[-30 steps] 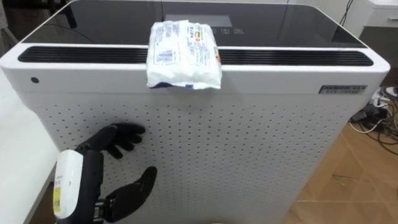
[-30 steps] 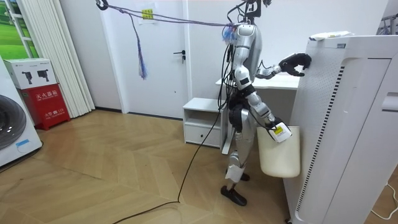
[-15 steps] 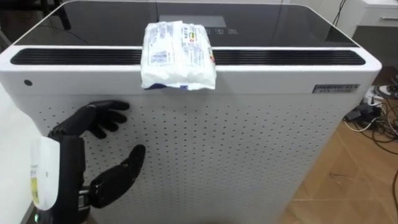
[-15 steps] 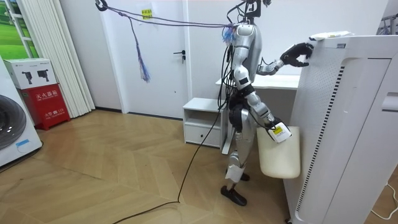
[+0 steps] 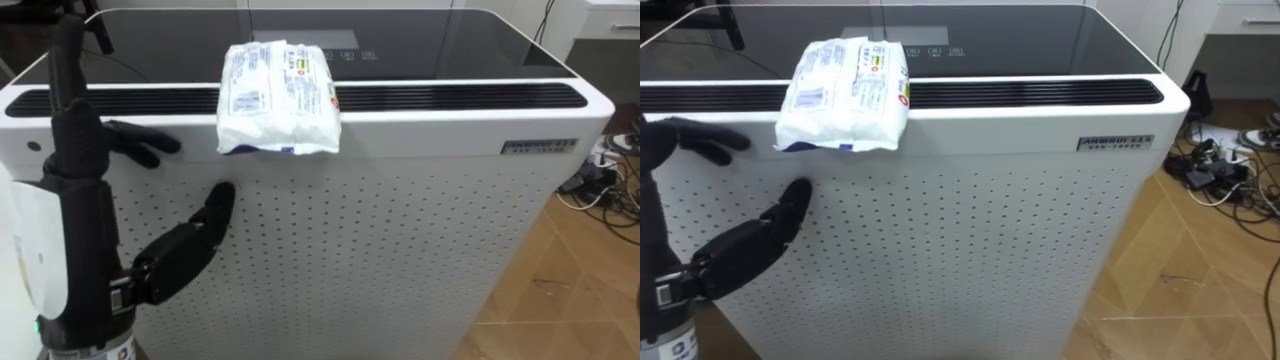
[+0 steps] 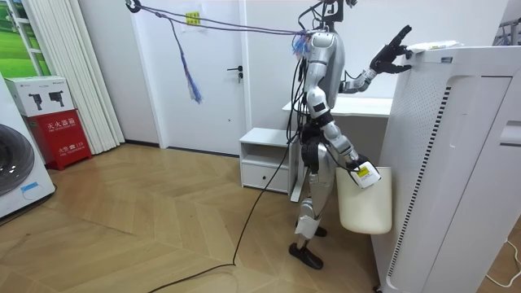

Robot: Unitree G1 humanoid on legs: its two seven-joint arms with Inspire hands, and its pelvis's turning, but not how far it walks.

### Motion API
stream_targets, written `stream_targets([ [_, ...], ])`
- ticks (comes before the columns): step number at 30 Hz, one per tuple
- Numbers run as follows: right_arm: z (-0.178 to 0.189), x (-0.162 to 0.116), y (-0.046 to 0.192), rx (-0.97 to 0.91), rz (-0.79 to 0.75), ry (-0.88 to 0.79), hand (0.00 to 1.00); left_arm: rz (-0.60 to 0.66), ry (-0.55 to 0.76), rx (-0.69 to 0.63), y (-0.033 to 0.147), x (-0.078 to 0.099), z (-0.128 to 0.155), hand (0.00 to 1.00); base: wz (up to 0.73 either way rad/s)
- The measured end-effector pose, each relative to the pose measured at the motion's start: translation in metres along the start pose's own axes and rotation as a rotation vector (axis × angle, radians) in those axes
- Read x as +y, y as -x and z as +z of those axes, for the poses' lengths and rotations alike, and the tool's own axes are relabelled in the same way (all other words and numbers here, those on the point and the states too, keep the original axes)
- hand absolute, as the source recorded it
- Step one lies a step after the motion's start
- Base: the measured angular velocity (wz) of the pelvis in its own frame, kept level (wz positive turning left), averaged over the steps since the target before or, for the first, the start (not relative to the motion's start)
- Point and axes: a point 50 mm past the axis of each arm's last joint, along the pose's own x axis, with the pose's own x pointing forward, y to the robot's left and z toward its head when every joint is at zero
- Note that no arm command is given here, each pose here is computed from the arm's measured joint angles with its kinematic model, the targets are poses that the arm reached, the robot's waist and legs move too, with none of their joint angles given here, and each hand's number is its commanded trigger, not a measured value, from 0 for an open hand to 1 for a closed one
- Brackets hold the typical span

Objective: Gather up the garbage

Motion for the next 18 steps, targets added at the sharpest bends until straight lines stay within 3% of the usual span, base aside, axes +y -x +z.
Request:
stream_targets([
  [8, -0.001, -0.001, 0.001, 0.003, -0.001, 0.004, 1.00, 0.089, 0.021, -0.079, -0.015, 0.007, 0.011, 0.00, -0.05],
  [18, 0.001, -0.001, 0.002, -0.010, 0.005, 0.004, 1.00, 0.072, -0.011, -0.107, -0.015, 0.006, 0.013, 0.00, 0.00],
])
